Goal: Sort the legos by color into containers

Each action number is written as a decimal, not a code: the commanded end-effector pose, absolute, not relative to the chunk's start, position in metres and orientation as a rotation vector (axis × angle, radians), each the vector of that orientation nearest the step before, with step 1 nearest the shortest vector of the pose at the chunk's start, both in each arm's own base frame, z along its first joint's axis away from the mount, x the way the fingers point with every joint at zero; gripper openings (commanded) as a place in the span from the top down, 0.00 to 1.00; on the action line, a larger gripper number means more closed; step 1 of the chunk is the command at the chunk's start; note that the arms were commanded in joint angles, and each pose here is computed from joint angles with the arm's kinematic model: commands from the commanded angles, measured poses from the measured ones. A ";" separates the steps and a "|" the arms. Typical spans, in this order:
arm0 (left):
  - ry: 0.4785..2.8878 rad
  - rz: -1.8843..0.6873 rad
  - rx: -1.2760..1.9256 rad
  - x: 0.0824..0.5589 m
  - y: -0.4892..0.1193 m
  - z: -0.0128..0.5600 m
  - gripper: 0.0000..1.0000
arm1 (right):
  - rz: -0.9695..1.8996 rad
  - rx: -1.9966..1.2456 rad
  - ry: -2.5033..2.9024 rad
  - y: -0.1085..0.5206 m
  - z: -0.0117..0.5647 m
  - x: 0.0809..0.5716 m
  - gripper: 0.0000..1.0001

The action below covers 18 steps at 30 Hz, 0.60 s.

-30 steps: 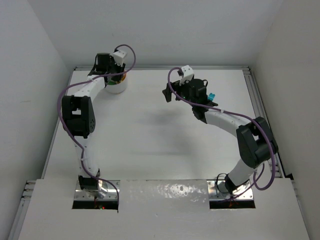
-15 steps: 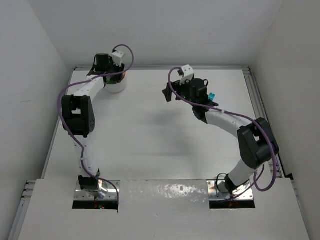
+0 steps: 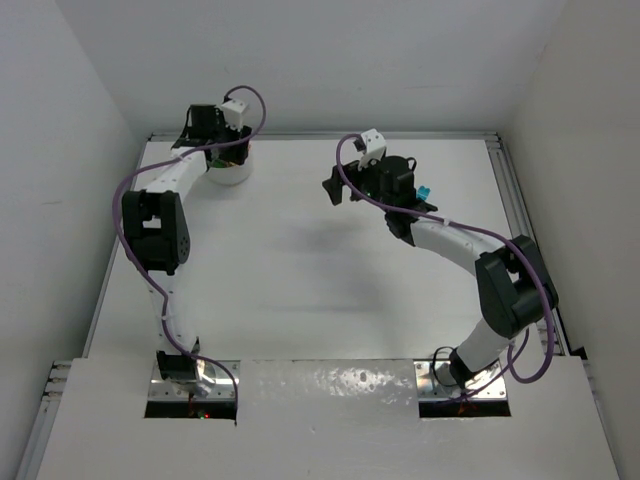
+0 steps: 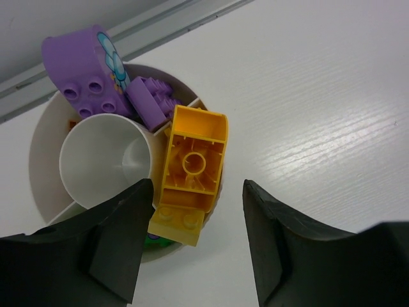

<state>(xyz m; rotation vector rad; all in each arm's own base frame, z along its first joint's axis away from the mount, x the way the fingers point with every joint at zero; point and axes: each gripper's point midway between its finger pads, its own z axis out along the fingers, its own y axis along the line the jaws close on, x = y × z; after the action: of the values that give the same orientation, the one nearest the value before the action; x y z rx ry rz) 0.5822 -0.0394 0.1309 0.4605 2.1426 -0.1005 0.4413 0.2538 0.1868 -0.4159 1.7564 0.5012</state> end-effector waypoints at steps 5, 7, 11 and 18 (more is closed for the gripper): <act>2.019 -0.091 0.432 0.601 -0.033 0.183 0.42 | 0.550 -0.443 1.660 0.264 0.228 0.444 0.01; 2.004 -0.101 0.441 0.600 -0.035 0.190 0.42 | 0.558 -0.447 1.660 0.265 0.229 0.443 0.01; 1.972 -0.118 0.420 0.602 -0.038 0.207 0.41 | 0.575 -0.443 1.661 0.268 0.234 0.442 0.01; 1.891 -0.182 0.393 0.605 -0.048 0.249 0.41 | 0.467 -0.362 1.870 0.245 0.228 0.467 0.31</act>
<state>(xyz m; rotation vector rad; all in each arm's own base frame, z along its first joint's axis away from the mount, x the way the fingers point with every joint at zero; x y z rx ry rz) 0.6006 -0.0460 0.1804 0.4203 2.0371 -0.1525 0.4470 0.2593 0.2068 -0.4372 1.8259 0.5242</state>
